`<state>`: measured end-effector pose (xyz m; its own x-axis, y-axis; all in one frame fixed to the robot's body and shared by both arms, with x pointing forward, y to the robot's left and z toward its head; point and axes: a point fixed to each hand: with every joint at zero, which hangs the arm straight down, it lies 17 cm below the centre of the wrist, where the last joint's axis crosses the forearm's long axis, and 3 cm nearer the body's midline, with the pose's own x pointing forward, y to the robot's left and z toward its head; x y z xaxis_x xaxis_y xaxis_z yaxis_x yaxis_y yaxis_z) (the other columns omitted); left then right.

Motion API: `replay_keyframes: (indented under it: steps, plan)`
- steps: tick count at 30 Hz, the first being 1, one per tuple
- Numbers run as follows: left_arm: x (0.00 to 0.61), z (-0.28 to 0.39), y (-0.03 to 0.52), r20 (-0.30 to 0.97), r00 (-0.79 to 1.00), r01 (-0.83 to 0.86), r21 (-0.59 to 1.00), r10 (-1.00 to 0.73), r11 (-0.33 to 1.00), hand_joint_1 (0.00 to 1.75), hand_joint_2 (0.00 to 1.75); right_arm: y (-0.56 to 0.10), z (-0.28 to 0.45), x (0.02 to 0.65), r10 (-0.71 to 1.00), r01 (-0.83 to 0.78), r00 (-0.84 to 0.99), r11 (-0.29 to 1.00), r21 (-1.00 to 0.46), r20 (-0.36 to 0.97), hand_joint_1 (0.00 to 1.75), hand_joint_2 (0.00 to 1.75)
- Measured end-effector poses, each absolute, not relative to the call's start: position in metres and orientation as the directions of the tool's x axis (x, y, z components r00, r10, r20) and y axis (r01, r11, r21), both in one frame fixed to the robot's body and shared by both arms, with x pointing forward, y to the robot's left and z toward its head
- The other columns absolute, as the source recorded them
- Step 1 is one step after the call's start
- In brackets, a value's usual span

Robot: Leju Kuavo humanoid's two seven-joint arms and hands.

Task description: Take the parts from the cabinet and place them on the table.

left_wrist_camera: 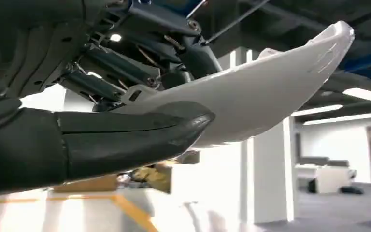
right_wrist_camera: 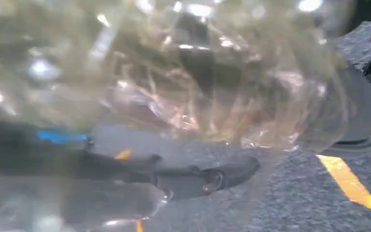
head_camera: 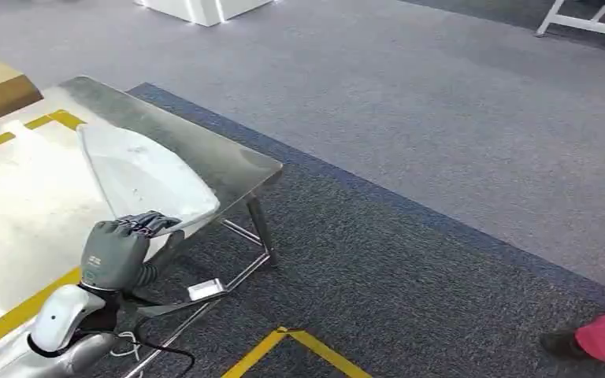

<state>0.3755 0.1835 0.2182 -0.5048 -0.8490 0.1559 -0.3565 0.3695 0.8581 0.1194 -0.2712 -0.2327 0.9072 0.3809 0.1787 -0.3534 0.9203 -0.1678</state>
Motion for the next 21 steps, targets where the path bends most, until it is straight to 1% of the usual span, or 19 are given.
replay_keyframes:
  steps: [21]
  plan:
    - [0.380, 0.225, 0.183, 0.144, -0.501, -0.367, 0.858, -0.853, 0.360, 1.75, 1.75, -0.267, -0.230, 0.125, 0.380, -0.350, 0.902, 0.921, -0.171, 0.202, 0.00, 0.00]
